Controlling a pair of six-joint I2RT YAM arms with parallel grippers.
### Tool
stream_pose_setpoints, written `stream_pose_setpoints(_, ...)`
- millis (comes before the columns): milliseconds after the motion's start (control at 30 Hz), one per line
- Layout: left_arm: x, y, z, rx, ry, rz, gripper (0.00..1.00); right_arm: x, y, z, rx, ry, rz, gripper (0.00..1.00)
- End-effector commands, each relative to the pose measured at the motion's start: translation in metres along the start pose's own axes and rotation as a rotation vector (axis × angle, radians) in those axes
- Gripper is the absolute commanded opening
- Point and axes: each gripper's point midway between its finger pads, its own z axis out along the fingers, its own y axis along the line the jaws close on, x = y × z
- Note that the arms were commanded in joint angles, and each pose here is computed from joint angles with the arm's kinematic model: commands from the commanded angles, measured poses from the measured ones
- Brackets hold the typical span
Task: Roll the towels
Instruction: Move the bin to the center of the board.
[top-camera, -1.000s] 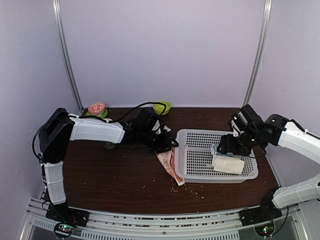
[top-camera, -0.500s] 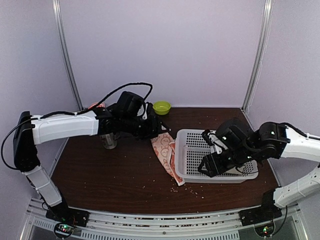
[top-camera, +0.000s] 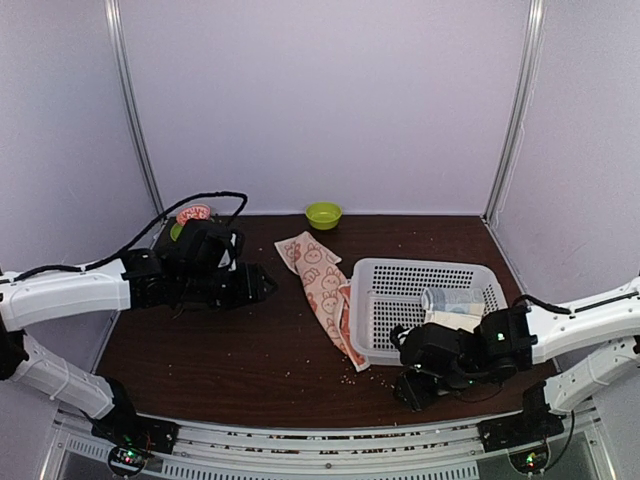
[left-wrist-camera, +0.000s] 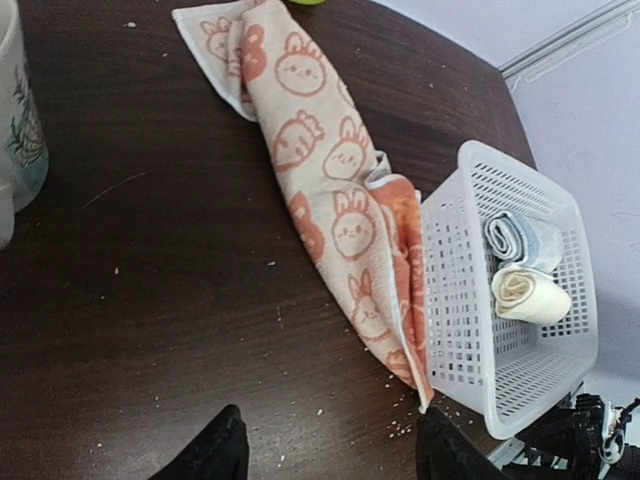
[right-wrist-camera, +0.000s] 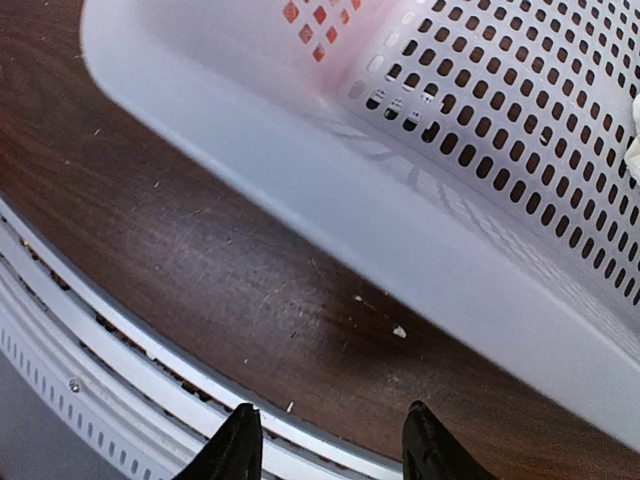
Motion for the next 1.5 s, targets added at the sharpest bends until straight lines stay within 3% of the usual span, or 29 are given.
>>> stream_pose_setpoints(0,-0.001,0.016,-0.004,-0.027,-0.053,-0.053,0.58,-0.017,-0.021,0.019,0.139,-0.079,0.105,0.49)
stream_pose_setpoints(100,0.002,0.022,-0.005,-0.022,-0.065,-0.074,0.58,-0.026,-0.043,0.029,0.211,-0.119,0.175,0.53)
stream_pose_setpoints(467,0.016,0.041,0.007,-0.059,-0.059,-0.093,0.57,-0.058,-0.115,0.044,0.373,-0.193,0.345,0.55)
stream_pose_setpoints(1067,0.029,0.019,0.065,-0.022,0.07,0.021,0.58,-0.161,-0.198,0.074,0.413,-0.288,0.627,0.62)
stream_pose_setpoints(1467,0.039,0.028,0.074,-0.052,0.097,0.032,0.58,-0.191,-0.268,0.072,0.495,-0.281,0.764,0.64)
